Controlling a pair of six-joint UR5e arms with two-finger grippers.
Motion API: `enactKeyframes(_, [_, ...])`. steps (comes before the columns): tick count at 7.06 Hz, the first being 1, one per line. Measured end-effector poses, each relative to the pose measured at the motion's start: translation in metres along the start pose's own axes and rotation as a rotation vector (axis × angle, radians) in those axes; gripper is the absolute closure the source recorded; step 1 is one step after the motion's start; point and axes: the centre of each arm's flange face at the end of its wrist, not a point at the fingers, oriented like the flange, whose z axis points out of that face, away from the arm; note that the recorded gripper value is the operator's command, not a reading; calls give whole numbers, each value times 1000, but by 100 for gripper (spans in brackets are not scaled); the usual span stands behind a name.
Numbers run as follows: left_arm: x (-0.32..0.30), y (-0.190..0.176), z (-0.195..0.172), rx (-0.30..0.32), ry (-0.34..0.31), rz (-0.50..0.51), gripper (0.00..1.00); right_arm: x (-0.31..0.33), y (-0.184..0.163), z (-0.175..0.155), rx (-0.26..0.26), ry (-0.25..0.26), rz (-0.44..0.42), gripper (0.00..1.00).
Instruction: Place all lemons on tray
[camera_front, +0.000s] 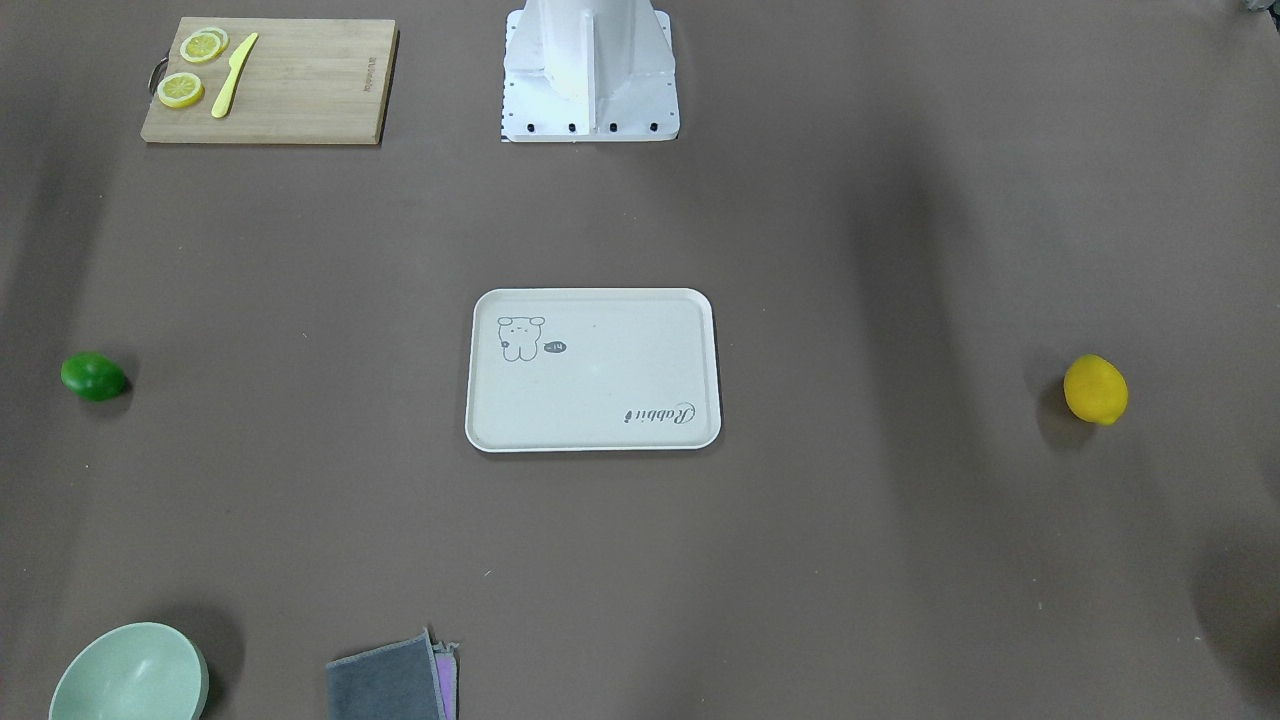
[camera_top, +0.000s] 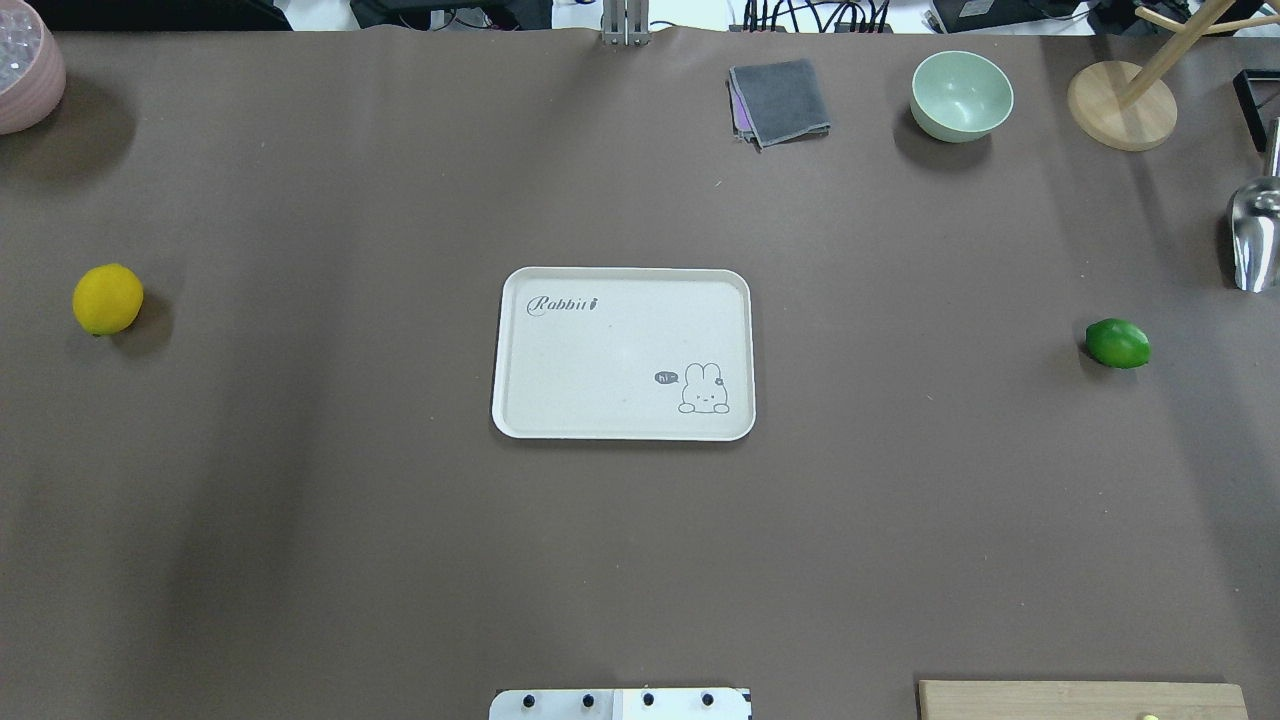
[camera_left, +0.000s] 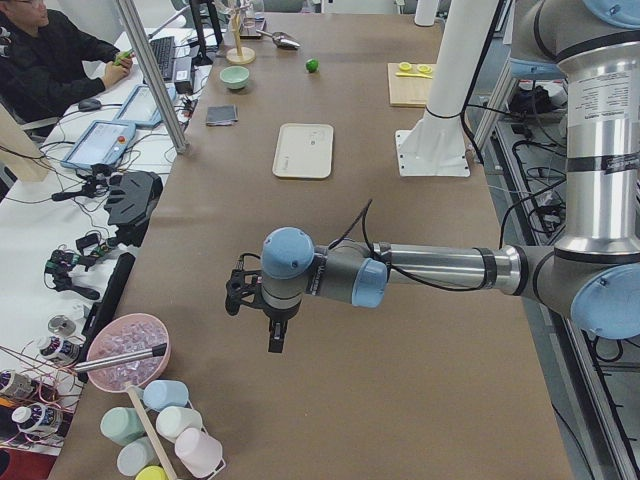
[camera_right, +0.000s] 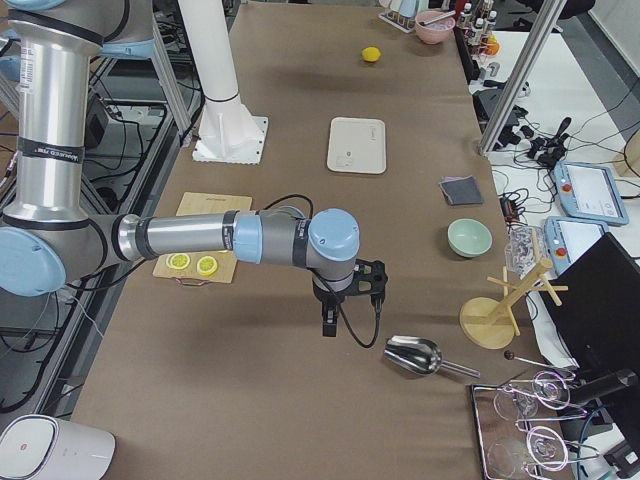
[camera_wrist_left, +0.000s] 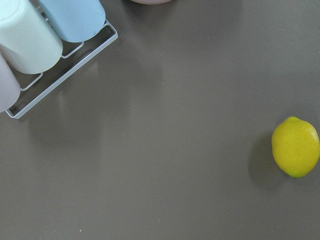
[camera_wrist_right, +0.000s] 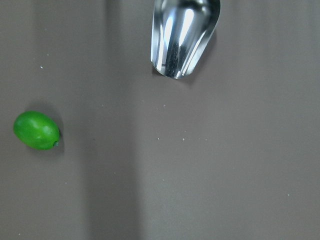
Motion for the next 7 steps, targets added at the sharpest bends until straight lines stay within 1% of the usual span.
enactKeyframes(1, [8, -7, -3, 12, 6, 21, 1, -22, -20, -4, 11, 0, -50, 0])
enactKeyframes(2, [18, -17, -6, 28, 15, 50, 1, -45, -36, 1, 9, -2, -106, 0])
enactKeyframes(3, [29, -23, -3, 30, 34, 78, 1, -62, -45, 10, 21, -10, -166, 0])
enactKeyframes(5, [58, -30, 16, 9, 72, 151, 2, -84, -58, 39, 71, -28, -306, 0])
enactKeyframes(6, [73, -42, 20, 18, 82, 192, 2, -90, -62, 55, 89, -42, -359, 0])
enactKeyframes(7, [87, -56, 22, 26, 87, 223, 2, -103, -64, 71, 95, -59, -416, 0])
